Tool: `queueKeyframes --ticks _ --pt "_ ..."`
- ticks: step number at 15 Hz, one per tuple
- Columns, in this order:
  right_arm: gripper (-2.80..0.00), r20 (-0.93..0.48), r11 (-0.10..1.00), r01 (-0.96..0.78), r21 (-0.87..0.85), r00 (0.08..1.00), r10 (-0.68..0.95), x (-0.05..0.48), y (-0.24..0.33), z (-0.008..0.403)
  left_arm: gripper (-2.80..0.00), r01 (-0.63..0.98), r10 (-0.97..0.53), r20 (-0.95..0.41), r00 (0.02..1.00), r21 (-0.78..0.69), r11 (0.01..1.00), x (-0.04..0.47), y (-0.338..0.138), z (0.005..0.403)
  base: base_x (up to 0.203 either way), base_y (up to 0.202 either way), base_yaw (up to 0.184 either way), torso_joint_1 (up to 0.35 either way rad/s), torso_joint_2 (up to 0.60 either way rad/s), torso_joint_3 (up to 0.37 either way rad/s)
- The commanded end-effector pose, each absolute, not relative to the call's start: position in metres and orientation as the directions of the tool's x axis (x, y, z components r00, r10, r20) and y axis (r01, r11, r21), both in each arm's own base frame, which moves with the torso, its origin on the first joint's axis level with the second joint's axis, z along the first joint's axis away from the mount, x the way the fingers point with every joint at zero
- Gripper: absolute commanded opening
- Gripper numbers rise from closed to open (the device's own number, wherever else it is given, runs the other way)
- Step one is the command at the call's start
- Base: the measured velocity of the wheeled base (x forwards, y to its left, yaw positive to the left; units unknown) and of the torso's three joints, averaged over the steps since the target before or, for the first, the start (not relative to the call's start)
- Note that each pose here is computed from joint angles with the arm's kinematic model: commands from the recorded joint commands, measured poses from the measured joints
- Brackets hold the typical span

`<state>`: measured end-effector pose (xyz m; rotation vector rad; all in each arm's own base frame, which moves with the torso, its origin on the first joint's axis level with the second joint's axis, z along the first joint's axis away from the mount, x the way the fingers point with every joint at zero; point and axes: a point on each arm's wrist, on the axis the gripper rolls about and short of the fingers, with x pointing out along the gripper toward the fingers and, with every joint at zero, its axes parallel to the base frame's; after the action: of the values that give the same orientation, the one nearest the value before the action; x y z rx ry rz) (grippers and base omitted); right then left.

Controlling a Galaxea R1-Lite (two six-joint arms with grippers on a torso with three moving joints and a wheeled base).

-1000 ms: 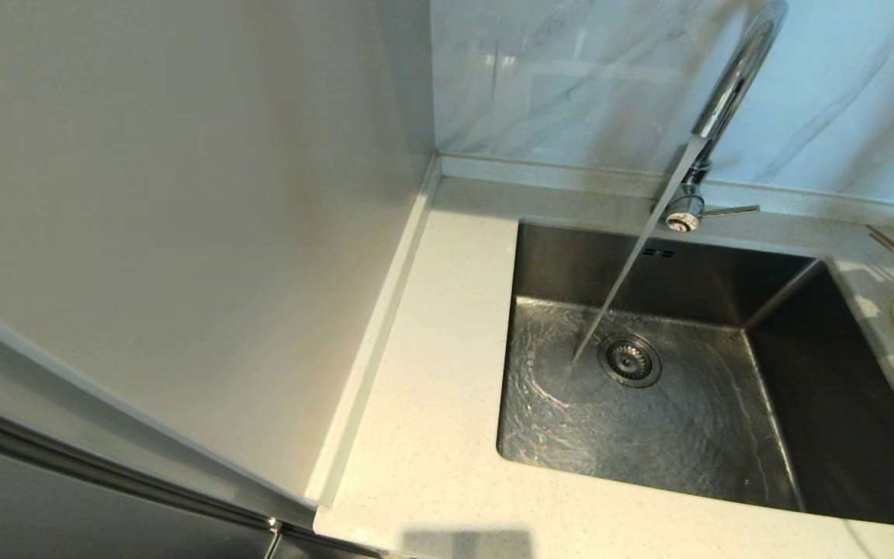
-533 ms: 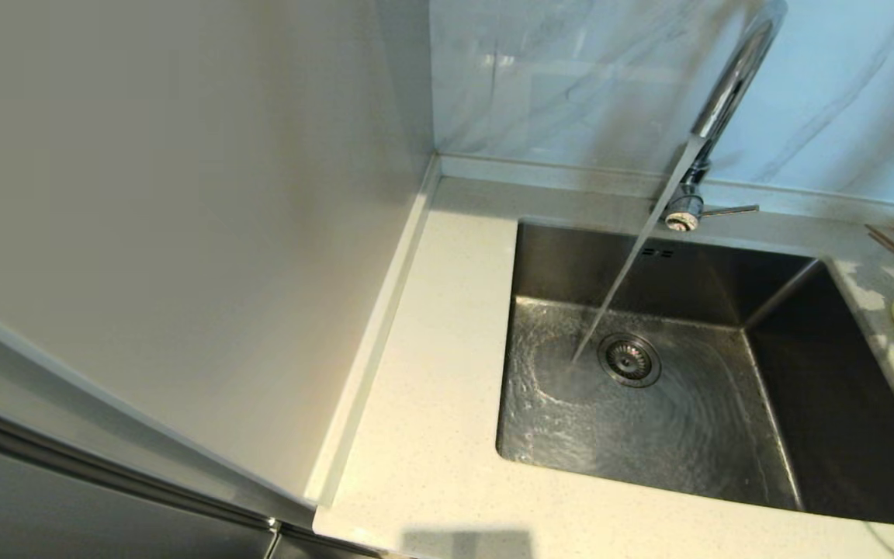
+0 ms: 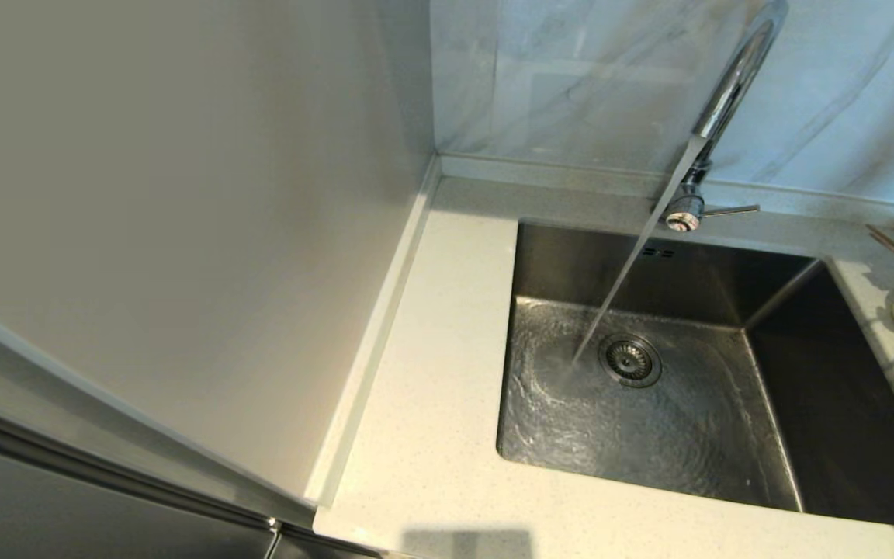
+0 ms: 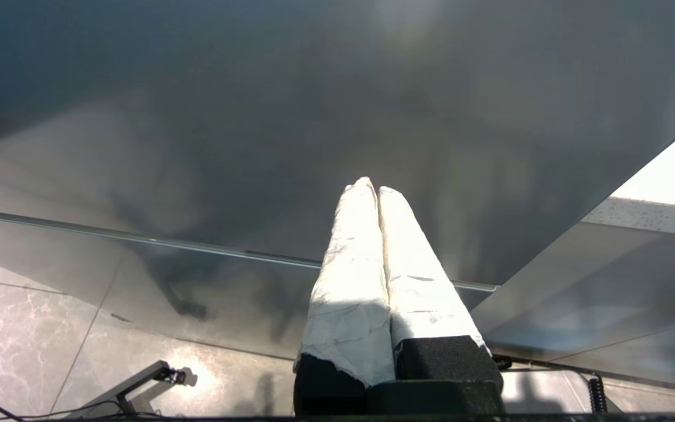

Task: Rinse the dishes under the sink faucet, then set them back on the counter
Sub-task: Pick up the chopsticks

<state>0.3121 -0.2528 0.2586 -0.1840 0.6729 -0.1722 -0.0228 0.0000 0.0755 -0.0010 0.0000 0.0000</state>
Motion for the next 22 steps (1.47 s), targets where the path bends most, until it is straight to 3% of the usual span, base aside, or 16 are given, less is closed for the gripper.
queueKeyframes --ticks 1,11,22 --pt "0.00 -0.617 0.973 0.091 -0.214 0.759 -0.206 0.316 -0.256 0.250 -2.80 0.000 0.000 0.000 1.000 -0.002 1.000 -0.023 0.000 0.075 0.000 0.000 0.000 0.000 0.00 0.000" --pt "0.00 -0.614 0.966 0.110 -0.232 0.754 -0.233 0.328 -0.267 0.235 -2.80 0.000 0.000 0.000 1.000 -0.002 1.000 -0.023 0.000 0.075 0.000 0.000 0.000 0.000 0.00 0.000" --pt "0.00 -0.544 0.969 0.041 -0.242 0.821 -0.171 0.324 -0.239 0.267 -2.80 0.000 0.000 0.000 1.000 -0.002 1.000 -0.023 0.000 0.075 0.000 0.000 0.000 0.000 0.00 0.000"
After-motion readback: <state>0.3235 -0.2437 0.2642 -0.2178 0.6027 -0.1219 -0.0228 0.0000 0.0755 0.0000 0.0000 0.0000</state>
